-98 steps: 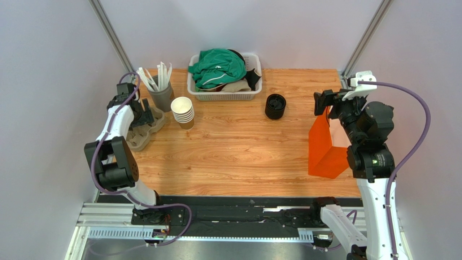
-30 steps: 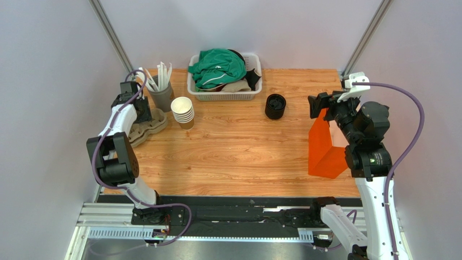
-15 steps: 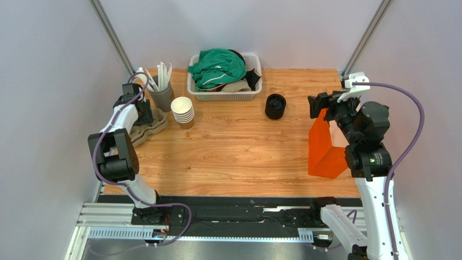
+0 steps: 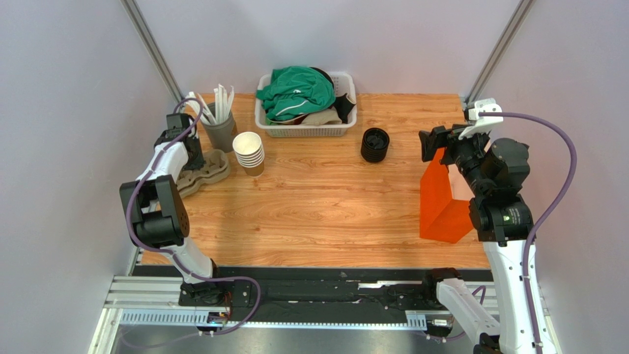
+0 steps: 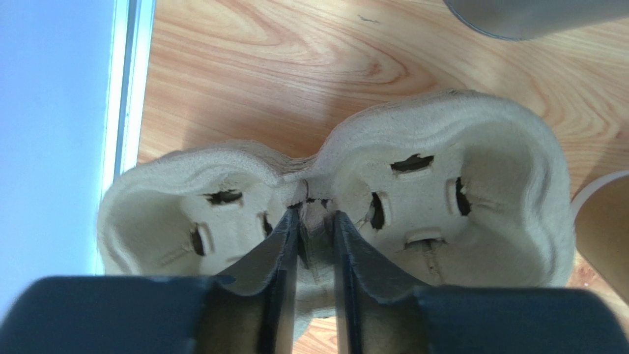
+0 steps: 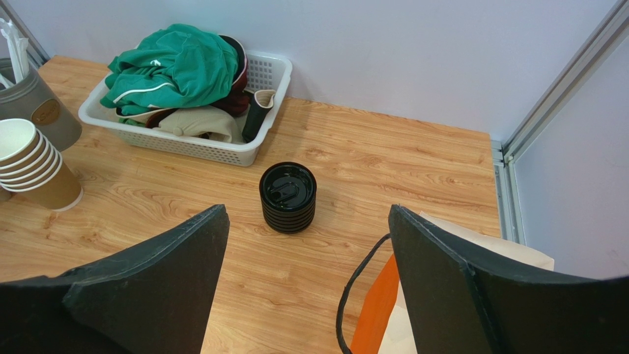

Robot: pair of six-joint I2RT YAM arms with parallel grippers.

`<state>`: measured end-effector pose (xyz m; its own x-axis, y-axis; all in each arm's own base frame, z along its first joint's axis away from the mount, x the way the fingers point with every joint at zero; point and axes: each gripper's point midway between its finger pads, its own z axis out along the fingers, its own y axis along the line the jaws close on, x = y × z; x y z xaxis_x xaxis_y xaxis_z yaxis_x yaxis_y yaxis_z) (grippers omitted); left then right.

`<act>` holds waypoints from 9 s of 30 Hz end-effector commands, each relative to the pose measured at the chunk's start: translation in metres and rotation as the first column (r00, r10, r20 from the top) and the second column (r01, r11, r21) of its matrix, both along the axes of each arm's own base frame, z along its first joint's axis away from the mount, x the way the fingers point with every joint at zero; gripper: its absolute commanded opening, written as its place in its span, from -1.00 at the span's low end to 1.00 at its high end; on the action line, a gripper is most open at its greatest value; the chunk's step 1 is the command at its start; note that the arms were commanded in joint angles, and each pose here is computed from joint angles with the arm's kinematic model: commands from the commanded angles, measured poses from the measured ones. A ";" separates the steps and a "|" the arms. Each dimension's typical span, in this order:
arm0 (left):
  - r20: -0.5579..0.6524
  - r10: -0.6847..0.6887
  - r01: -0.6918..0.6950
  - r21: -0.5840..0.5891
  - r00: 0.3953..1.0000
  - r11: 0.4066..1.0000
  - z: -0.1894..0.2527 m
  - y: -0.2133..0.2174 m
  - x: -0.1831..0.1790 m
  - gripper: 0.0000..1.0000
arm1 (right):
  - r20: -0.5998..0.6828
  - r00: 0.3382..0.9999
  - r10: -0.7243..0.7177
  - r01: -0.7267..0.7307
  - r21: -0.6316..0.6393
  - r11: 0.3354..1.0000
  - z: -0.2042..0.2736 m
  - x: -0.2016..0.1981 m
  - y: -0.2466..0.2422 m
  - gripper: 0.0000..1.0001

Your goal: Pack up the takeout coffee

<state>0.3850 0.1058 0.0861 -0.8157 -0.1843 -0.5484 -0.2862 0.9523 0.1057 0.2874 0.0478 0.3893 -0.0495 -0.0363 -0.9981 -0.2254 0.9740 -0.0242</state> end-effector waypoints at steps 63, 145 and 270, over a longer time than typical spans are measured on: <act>0.264 -0.740 0.766 0.005 0.619 0.642 0.174 -0.382 0.012 -0.59 | 0.171 0.955 -0.243 0.253 -0.036 0.967 0.051 -0.022 -0.049 0.80; 0.272 -0.841 0.870 0.029 0.467 0.492 0.130 -0.467 -0.008 0.35 | -0.008 0.982 -0.189 0.186 -0.157 0.970 -0.013 0.024 -0.039 -0.16; 0.394 -0.446 0.451 0.086 0.803 0.888 0.208 -0.121 -0.117 0.56 | 0.030 0.882 0.471 -0.354 -0.618 0.702 0.084 -0.014 0.264 0.57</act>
